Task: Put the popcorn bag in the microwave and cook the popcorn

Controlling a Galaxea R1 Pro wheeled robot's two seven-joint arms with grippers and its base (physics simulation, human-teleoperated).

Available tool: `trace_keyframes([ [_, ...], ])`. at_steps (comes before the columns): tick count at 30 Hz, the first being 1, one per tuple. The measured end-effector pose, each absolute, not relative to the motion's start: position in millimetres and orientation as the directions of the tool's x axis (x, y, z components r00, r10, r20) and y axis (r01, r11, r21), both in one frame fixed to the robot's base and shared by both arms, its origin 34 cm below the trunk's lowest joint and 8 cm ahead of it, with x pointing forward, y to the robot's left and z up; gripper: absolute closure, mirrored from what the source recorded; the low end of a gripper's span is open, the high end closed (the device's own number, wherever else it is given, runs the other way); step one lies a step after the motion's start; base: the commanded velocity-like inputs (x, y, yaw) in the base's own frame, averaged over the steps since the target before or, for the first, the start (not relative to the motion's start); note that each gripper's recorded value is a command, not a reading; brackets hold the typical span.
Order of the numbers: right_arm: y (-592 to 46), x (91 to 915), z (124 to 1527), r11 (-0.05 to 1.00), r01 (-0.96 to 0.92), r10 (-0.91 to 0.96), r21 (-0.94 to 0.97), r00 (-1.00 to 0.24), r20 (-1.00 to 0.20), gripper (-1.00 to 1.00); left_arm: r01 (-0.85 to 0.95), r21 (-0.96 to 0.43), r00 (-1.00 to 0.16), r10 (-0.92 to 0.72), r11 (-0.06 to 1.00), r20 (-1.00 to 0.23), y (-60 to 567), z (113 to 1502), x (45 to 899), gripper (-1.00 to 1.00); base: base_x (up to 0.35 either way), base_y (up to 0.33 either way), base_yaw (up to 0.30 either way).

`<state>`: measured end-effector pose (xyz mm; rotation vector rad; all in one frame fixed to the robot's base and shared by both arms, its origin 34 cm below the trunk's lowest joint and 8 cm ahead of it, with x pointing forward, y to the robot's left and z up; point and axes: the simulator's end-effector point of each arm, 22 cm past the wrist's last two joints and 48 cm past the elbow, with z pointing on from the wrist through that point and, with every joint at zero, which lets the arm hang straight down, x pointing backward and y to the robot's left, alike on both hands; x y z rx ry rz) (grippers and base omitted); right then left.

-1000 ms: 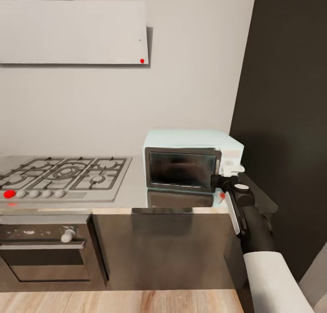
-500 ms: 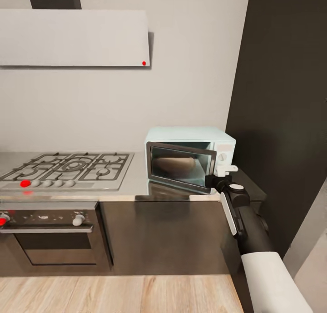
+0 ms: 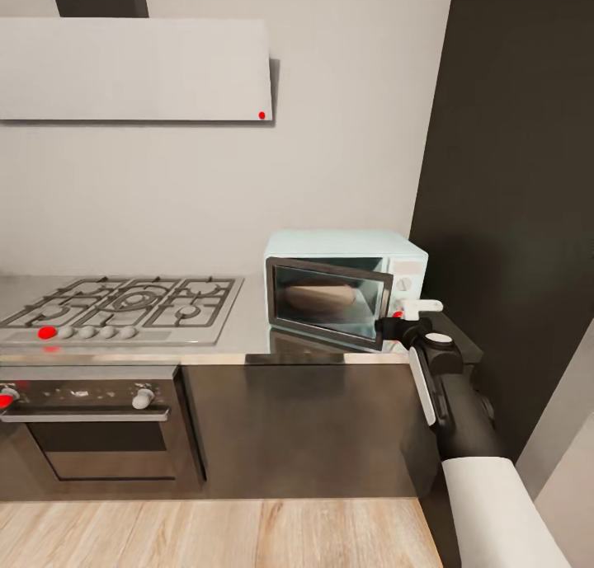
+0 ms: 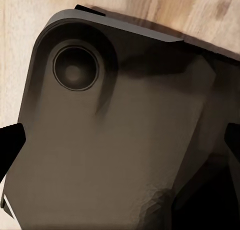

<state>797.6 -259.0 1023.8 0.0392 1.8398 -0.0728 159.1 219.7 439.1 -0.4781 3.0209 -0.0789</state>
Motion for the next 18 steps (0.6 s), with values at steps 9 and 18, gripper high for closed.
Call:
trace_keyframes([
  [9,-246,786,986,1.0,-0.017,-0.013,-0.006,-0.424,-0.906,-1.0,-0.306,-0.063,-0.948,-0.31,0.95,-0.073,220,439,159,-1.0,0.0,0.0,0.0],
  [18,-380,784,990,0.973,0.165,-0.085,-0.163,-0.4,-0.912,-1.0,-0.306,-0.065,-0.948,-0.311,0.95,-0.073,219,439,159,-1.0,0.0,0.0,0.0],
])
